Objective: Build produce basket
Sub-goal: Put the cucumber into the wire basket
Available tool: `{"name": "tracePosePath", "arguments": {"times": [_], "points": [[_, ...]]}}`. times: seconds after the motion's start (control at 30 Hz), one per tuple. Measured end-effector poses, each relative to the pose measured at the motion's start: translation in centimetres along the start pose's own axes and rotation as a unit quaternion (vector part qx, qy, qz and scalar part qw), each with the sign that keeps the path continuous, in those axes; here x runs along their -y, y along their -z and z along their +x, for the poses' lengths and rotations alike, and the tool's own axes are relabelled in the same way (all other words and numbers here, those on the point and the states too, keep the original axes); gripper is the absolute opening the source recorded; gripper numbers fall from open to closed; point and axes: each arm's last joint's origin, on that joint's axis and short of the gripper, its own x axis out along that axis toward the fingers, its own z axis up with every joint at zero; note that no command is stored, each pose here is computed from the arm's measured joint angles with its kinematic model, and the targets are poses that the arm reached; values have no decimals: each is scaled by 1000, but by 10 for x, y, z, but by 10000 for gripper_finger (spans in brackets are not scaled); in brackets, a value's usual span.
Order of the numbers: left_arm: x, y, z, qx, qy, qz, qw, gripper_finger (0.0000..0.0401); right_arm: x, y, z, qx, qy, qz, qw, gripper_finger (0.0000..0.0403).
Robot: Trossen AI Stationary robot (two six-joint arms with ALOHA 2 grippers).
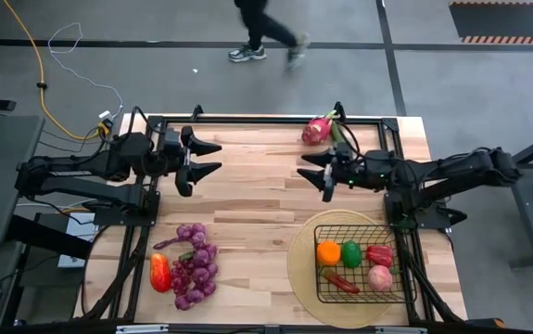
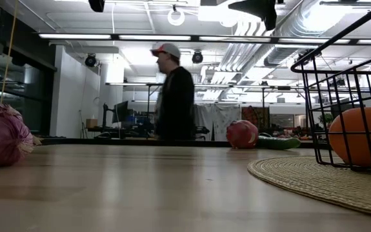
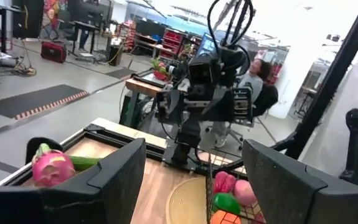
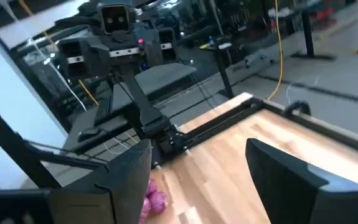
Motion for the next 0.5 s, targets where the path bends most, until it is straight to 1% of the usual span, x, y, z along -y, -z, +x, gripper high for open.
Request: {"name": "tracePosePath", "arguments": {"times": [0.1, 0.23, 0.37, 0.5], "points": [[-1, 0, 0, 4, -16, 21, 1000, 257, 2, -6, -8, 5, 2, -30, 1000, 252], [-4, 0, 0, 9, -63, 47, 997, 257, 7, -13, -21, -2, 18, -45, 999, 252], [-6, -1, -1, 17, -107, 66, 992, 257, 12, -18, -31, 1, 41, -43, 998, 252], [-7, -1, -1, 22, -115, 46, 992, 257, 15, -22, -33, 11, 48, -19, 999, 252]]}}
